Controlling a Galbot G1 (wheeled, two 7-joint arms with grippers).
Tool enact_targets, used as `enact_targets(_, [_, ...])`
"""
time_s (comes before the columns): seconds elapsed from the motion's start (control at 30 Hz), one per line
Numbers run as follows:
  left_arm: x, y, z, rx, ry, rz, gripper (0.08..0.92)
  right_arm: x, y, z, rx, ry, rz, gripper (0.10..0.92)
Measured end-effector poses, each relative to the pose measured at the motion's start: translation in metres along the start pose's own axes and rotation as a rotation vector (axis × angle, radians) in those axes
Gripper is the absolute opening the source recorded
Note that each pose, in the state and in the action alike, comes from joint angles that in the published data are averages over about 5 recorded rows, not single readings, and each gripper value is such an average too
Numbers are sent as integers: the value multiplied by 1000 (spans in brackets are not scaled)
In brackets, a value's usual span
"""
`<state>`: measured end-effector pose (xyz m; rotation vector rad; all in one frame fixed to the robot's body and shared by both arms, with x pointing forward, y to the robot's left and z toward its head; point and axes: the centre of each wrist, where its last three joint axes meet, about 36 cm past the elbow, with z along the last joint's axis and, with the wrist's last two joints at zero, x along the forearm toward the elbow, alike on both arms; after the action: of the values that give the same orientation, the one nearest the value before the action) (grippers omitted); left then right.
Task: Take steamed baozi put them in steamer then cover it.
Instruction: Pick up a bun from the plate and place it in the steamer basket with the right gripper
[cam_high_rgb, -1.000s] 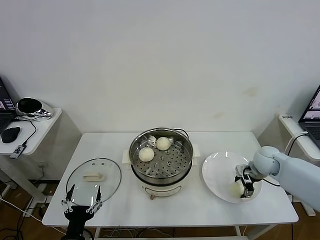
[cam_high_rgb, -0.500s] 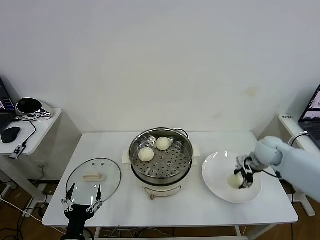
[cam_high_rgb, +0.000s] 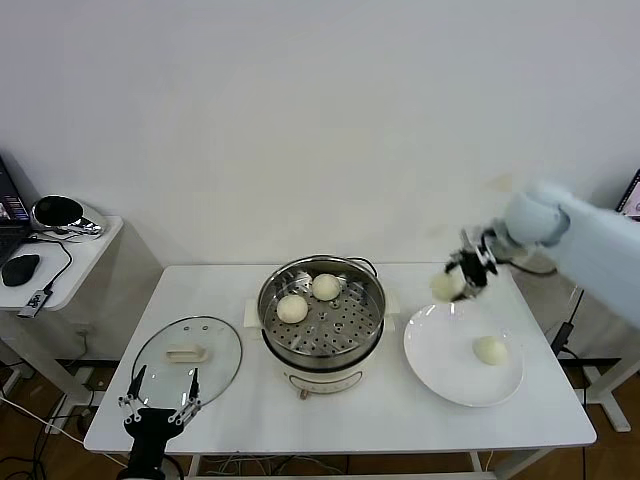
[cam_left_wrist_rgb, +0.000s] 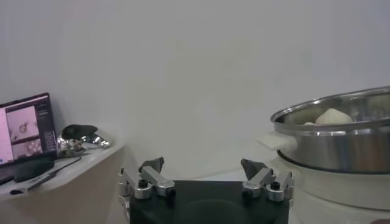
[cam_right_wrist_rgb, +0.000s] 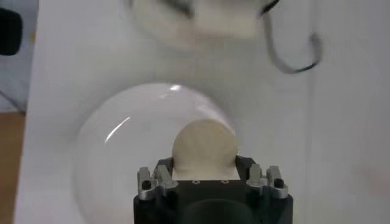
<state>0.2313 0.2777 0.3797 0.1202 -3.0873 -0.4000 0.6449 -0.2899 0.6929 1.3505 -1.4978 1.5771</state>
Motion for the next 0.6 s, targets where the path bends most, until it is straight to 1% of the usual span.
enact_targets(0.1, [-1, 2, 0, 2, -2, -7, 823, 8, -15, -32, 74, -36, 6, 628])
enact_targets(0.23, [-1, 3, -1, 4, -2, -15, 823, 4, -26, -76, 183, -86, -13, 628])
enact_targets(0.4, [-1, 6, -1, 5, -2, -26, 823, -18, -32, -126, 341, -125, -57, 633])
enact_targets(0.6, [0, 8, -1, 6, 1, -37, 823, -50, -31, -173, 542, -153, -112, 639])
